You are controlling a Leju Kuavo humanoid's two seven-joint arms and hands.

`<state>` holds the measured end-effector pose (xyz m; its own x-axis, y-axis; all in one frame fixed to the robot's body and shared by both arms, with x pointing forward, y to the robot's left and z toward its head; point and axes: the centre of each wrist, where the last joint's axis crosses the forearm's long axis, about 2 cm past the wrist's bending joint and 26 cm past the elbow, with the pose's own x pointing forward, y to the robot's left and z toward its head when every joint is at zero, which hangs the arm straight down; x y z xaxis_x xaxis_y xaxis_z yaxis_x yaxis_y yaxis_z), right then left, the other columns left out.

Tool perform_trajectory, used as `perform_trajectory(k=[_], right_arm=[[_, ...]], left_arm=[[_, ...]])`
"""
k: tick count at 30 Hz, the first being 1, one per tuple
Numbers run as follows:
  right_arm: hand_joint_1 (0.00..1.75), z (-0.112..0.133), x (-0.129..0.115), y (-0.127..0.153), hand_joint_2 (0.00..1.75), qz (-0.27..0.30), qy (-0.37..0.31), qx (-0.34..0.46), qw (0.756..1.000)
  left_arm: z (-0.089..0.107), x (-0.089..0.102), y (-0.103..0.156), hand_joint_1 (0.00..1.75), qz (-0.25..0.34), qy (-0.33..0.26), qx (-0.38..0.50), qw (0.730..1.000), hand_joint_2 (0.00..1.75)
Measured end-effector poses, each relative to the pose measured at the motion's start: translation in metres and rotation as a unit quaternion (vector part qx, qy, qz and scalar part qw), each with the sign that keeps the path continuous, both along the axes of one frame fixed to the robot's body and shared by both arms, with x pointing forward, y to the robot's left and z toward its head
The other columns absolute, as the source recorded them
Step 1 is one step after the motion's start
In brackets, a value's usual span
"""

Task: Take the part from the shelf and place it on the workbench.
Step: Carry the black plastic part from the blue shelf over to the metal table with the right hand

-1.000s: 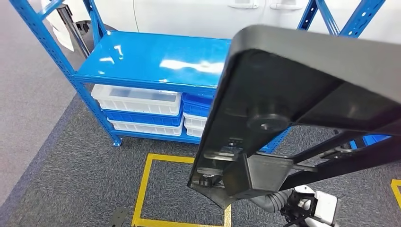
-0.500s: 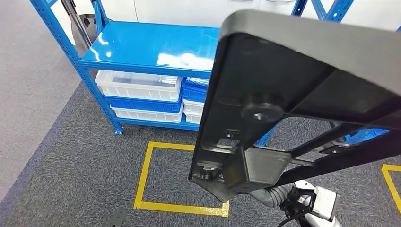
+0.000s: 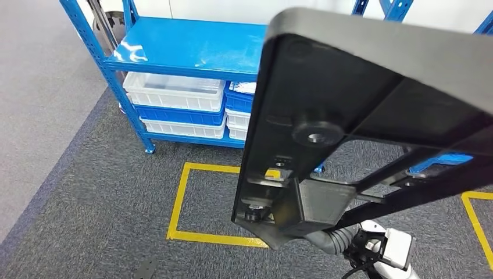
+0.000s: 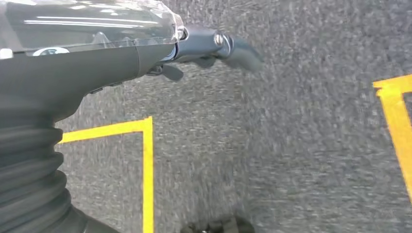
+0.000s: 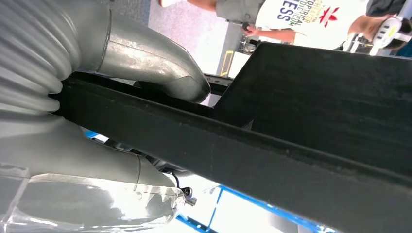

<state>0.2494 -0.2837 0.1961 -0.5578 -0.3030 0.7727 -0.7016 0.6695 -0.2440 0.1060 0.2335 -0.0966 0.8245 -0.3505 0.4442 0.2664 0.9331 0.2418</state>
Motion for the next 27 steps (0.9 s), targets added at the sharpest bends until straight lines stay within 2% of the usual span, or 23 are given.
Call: perform_trajectory(k=[12, 27], right_arm=[[1.75, -0.006, -0.007, 0.004, 1.75, 0.001, 0.015, -0.003, 1.000], [1.75, -0.021, -0.042, 0.008, 1.75, -0.007, 0.021, -0.007, 1.000]], left_arm=[[-0.001, -0.003, -0.001, 0.00, -0.001, 0.002, -0.002, 1.000, 1.75], [-0.001, -0.006, -0.001, 0.00, -0.005, 0.006, -0.004, 1.000, 1.75]])
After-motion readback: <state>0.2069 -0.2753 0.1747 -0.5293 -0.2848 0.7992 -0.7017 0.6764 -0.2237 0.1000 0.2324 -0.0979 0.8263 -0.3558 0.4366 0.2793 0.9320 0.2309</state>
